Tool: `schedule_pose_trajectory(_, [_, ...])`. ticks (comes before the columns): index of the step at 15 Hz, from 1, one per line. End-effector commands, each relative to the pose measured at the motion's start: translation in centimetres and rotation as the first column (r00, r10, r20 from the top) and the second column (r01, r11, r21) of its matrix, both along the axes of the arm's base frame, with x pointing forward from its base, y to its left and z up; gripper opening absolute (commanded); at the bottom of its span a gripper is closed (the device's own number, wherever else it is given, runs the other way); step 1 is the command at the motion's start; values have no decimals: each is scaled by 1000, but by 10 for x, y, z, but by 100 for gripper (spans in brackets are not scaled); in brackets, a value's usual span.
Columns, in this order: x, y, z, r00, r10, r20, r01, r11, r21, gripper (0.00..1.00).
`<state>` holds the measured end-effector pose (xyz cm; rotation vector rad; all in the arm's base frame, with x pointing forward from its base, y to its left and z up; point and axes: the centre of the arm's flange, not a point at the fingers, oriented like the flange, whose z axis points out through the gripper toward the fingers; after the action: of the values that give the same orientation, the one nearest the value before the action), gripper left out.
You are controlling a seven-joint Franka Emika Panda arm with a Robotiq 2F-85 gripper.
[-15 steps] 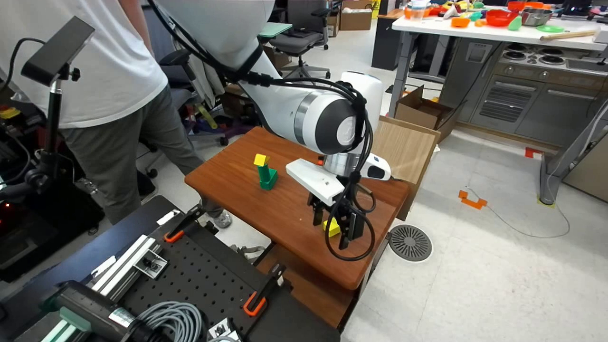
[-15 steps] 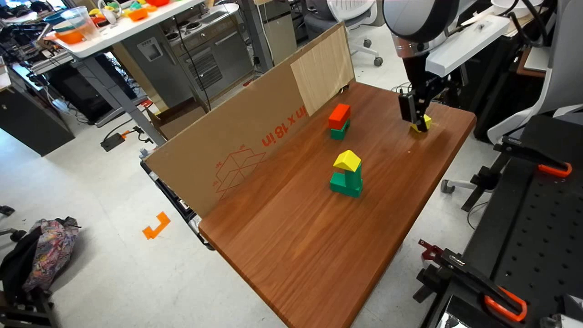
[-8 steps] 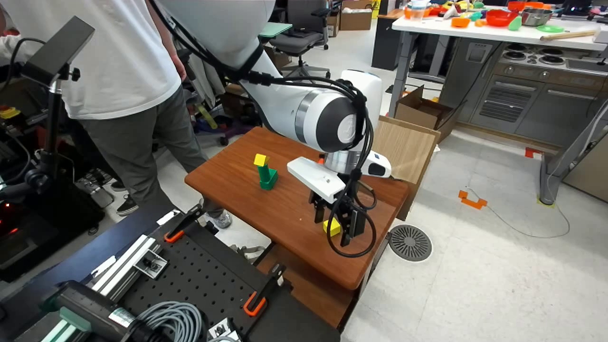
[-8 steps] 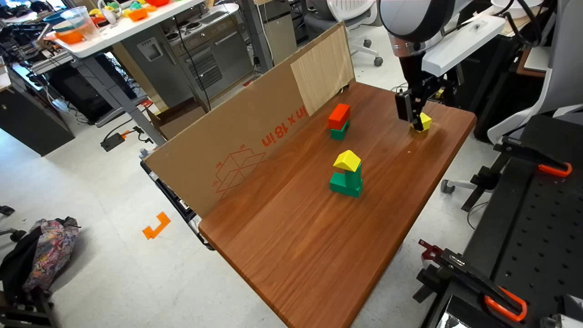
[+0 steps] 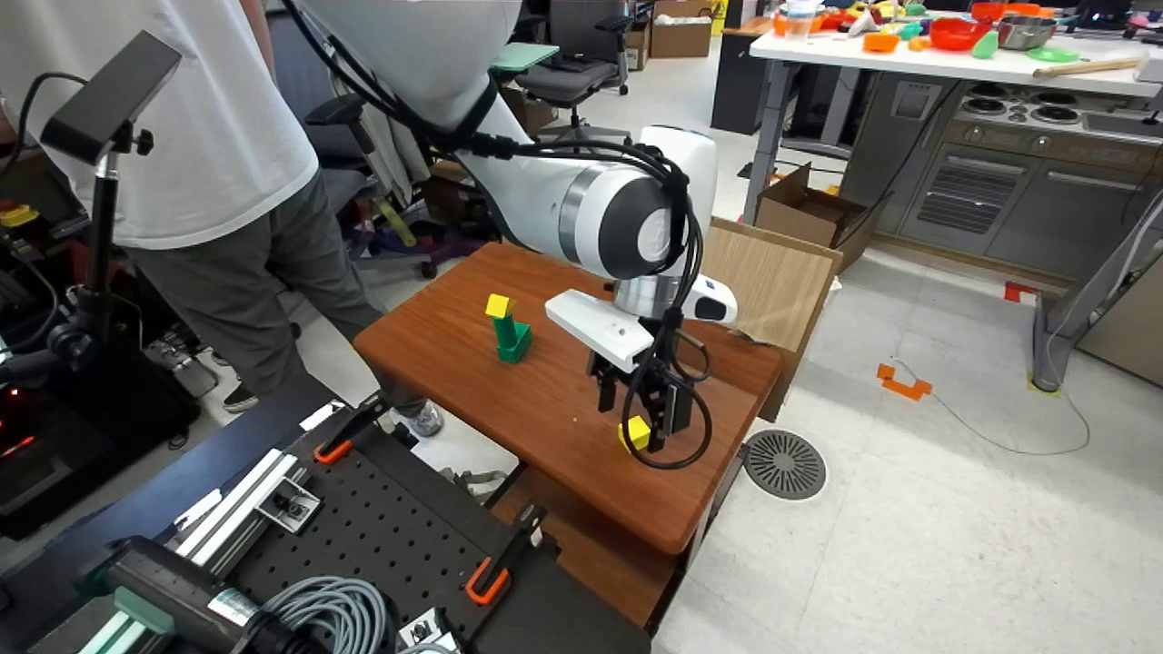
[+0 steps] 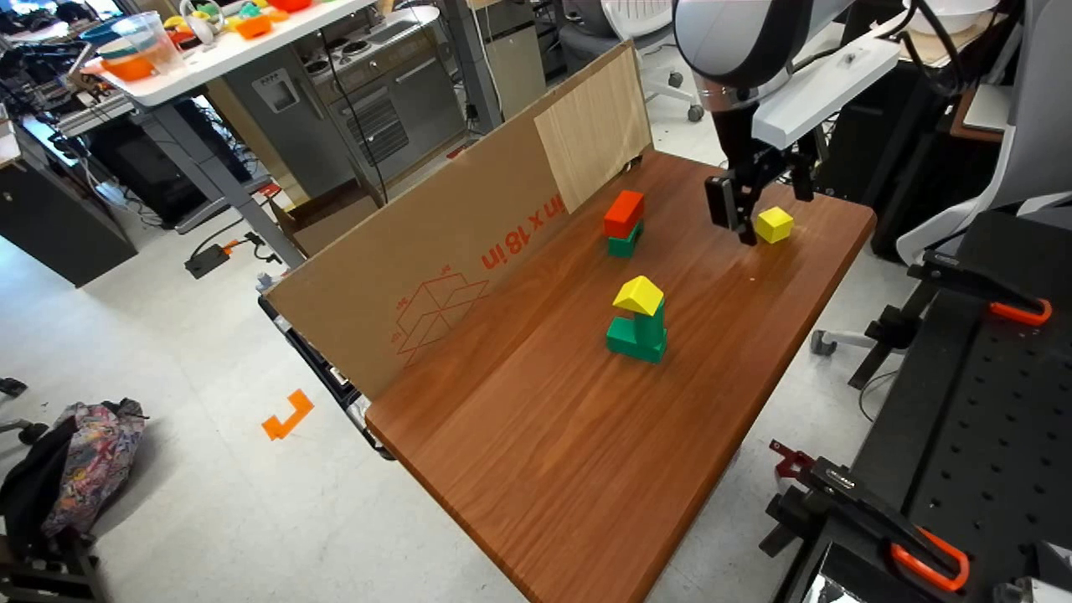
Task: Move the yellow block to the left
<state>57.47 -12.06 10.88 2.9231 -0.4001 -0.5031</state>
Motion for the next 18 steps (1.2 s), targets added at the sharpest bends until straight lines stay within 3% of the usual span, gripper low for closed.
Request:
schedule_pose_trajectory(1, [16, 5, -15, 1000, 3, 21, -2, 1000, -6, 100])
schedule_pose_trajectory(2, [17, 7, -17, 1000, 6, 21, -6, 1000, -7, 100])
schedule_pose_trajectory(3, [18, 8, -19, 1000, 8, 22, -8, 1000, -9, 79])
schedule_pose_trajectory(12, [22, 8, -4, 1000, 24, -4, -24, 1000, 1, 12])
schedule_pose_trajectory(18, [14, 16, 12, 996, 84, 7, -84, 996, 18, 10])
